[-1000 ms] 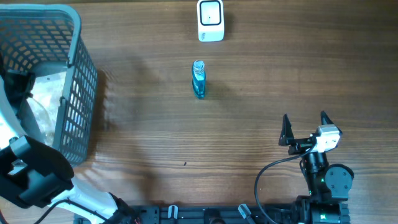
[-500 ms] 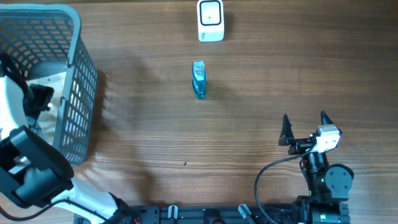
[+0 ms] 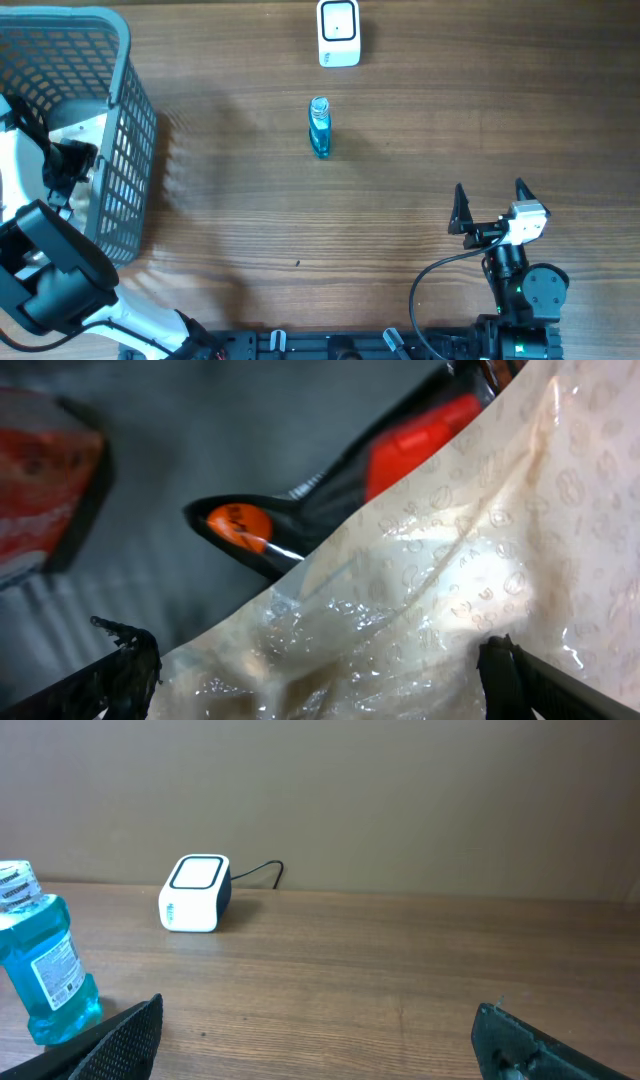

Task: Scan the item barcode
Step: 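Reach the left gripper back into the basket and grasp the clear plastic bag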

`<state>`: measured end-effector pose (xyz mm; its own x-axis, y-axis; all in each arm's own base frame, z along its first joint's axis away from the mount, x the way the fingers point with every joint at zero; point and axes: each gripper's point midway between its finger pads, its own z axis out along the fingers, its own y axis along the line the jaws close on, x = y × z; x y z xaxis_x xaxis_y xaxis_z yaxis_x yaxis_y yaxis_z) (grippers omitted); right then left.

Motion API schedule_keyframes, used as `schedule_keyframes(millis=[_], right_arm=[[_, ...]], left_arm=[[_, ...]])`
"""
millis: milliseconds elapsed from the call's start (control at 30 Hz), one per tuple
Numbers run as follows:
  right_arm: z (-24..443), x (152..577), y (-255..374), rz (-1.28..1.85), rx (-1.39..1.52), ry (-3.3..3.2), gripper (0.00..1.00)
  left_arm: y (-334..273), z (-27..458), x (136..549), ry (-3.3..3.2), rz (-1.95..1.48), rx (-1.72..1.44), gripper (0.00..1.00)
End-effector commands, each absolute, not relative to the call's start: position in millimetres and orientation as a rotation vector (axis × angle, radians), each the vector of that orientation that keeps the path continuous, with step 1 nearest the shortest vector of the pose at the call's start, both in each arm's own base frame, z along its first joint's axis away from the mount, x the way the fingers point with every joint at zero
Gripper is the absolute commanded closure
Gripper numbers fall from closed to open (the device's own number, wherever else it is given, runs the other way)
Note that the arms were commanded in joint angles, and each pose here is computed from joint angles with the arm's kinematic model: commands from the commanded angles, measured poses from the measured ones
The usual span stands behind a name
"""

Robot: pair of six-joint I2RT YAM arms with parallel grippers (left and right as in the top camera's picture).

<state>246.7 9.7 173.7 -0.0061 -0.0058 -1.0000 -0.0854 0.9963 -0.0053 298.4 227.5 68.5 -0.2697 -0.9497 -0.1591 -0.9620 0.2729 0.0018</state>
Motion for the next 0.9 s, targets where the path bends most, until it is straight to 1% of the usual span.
schedule_keyframes(millis=[0, 133, 300, 333, 400, 433, 600, 667, 733, 800, 867], right_arm=[[176, 247, 9, 0.044, -0.081, 1.567, 0.0], [176, 247, 9, 0.044, -0.081, 1.567, 0.0], [176, 247, 9, 0.044, -0.081, 1.567, 0.0], [176, 247, 9, 0.044, -0.081, 1.567, 0.0], [176, 247, 9, 0.044, -0.081, 1.567, 0.0], [176, 247, 9, 0.044, -0.081, 1.567, 0.0], [176, 247, 9, 0.044, -0.081, 1.567, 0.0], [176, 247, 9, 0.044, -0.081, 1.567, 0.0], [176, 247, 9, 0.044, -0.081, 1.567, 0.0], [176, 247, 9, 0.044, -0.081, 1.567, 0.0], [176, 247, 9, 0.044, -0.081, 1.567, 0.0]], left_arm=[[199, 56, 318, 2.6, -0.143, -1.549, 0.0], [207, 90, 327, 2.591, -0.13, -1.482, 0.0], [206, 152, 339, 2.516, -0.148, -1.4, 0.01], [199, 158, 340, 2.547, -0.141, -1.318, 0.04], [190, 153, 340, 2.602, -0.135, -1.269, 0.12], [186, 148, 340, 2.625, -0.135, -1.265, 0.14], [173, 113, 334, 2.732, -0.074, -1.253, 0.13], [175, 101, 329, 2.757, -0.008, -1.254, 0.09], [178, 88, 326, 2.761, 0.026, -1.257, 0.07], [185, 79, 324, 2.751, 0.086, -1.259, 0.07], [192, 73, 320, 2.745, 0.159, -1.262, 0.1]])
